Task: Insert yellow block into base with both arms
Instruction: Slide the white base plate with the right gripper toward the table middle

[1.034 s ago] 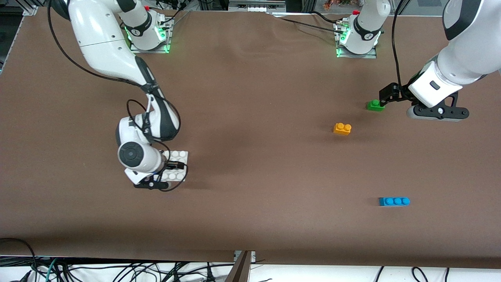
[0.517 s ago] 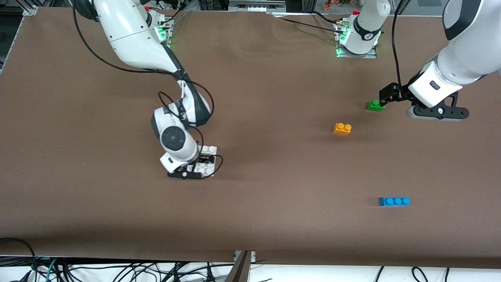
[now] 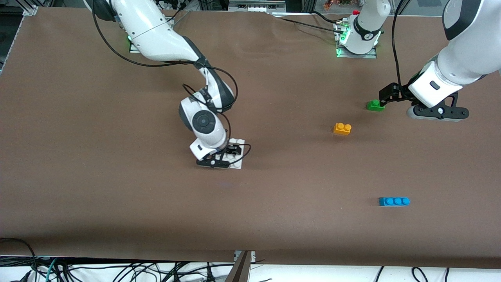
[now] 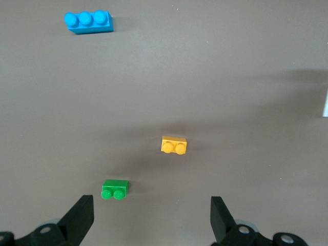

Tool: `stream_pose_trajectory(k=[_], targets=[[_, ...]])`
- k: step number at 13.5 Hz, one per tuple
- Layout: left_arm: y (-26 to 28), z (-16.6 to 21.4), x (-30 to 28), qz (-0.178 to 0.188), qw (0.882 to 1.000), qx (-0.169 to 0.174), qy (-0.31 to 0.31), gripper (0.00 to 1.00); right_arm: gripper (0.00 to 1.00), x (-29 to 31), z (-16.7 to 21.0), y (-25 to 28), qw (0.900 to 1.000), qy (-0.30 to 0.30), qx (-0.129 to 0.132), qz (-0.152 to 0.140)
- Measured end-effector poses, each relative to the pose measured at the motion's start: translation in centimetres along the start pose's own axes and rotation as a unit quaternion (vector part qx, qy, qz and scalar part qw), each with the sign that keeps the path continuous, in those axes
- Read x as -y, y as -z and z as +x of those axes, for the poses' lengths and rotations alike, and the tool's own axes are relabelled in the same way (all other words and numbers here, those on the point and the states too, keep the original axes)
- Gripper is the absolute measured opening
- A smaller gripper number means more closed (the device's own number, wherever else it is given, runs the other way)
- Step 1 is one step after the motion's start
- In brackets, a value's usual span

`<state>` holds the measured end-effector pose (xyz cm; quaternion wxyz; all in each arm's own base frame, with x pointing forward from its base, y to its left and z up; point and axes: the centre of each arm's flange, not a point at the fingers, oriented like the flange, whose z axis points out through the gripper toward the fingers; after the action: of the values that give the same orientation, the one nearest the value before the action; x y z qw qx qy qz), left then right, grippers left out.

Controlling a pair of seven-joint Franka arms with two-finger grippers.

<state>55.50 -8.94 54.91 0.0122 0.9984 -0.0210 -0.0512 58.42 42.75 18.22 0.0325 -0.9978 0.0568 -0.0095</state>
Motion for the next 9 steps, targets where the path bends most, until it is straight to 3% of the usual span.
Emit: stream_pose_trajectory(k=[4, 9], targets=[[0.0, 0.0, 0.0, 0.0, 1.0, 0.0, 0.0, 1.0, 1.0, 5.2, -3.4, -0.4, 1.0, -0.01, -0.004, 0.016], [0.0, 0.0, 0.0, 0.0, 1.0, 0.0, 0.0, 1.0, 1.0, 7.2, -4.9, -0.7, 0.999, 0.002, -0.018, 0.032]])
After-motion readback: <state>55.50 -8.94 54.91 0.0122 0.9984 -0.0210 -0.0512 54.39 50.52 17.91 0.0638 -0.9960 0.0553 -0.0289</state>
